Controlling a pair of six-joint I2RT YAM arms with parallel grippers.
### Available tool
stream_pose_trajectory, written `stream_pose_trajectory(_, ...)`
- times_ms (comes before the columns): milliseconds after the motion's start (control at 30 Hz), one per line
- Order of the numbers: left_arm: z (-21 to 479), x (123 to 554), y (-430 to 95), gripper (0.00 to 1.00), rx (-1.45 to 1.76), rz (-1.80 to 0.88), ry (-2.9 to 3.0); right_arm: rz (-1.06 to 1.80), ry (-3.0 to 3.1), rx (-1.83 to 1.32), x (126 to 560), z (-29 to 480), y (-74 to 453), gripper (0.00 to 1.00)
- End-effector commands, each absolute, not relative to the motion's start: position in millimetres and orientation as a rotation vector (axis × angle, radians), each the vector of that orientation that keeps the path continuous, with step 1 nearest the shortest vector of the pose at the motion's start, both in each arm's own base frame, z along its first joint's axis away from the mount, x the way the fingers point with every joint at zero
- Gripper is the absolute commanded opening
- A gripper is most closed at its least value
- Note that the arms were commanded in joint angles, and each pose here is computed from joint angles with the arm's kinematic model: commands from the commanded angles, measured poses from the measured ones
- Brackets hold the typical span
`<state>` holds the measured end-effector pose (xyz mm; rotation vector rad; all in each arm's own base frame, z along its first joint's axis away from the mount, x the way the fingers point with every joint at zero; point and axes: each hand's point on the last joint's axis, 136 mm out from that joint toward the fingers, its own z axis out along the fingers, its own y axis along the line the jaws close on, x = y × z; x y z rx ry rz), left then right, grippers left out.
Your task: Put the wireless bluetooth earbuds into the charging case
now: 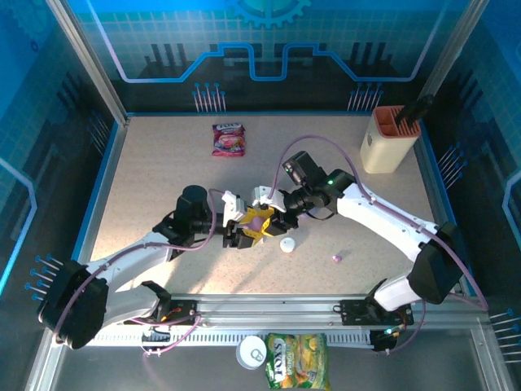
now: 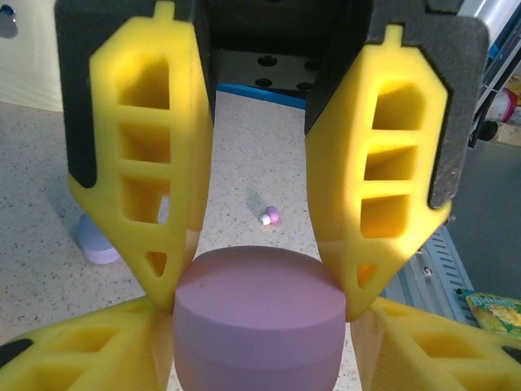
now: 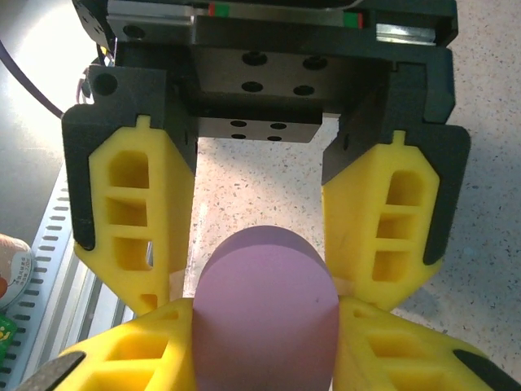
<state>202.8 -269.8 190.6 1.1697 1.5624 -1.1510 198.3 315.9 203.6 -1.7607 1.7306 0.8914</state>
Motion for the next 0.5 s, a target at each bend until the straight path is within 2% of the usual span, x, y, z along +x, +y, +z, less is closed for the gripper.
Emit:
stream_pose_trajectory(0,199.3,199.4,-274.9,0.54,1.202,-1.178,1.522,0.904,1.698,-1.76,198.0,213.7,324.3,0.36)
stream_pose_trajectory(100,198.5,198.4,-275.0,0.53,1.207,-1.18,1.522,0.895,1.696,-1.756,199.6,214.7,324.8,0.36)
stream_pose_trajectory(333,195.0,199.0,-274.5,0.64,1.211,-1.163,1.522,0.889,1.699,-1.751,199.5,215.7,323.6,0.35)
stream_pose_trajectory(467,193.2,199.5,-273.8,0.64,1.21,-1.156,1.524,0.887,1.695,-1.746,199.0,216.6,322.6,0.35)
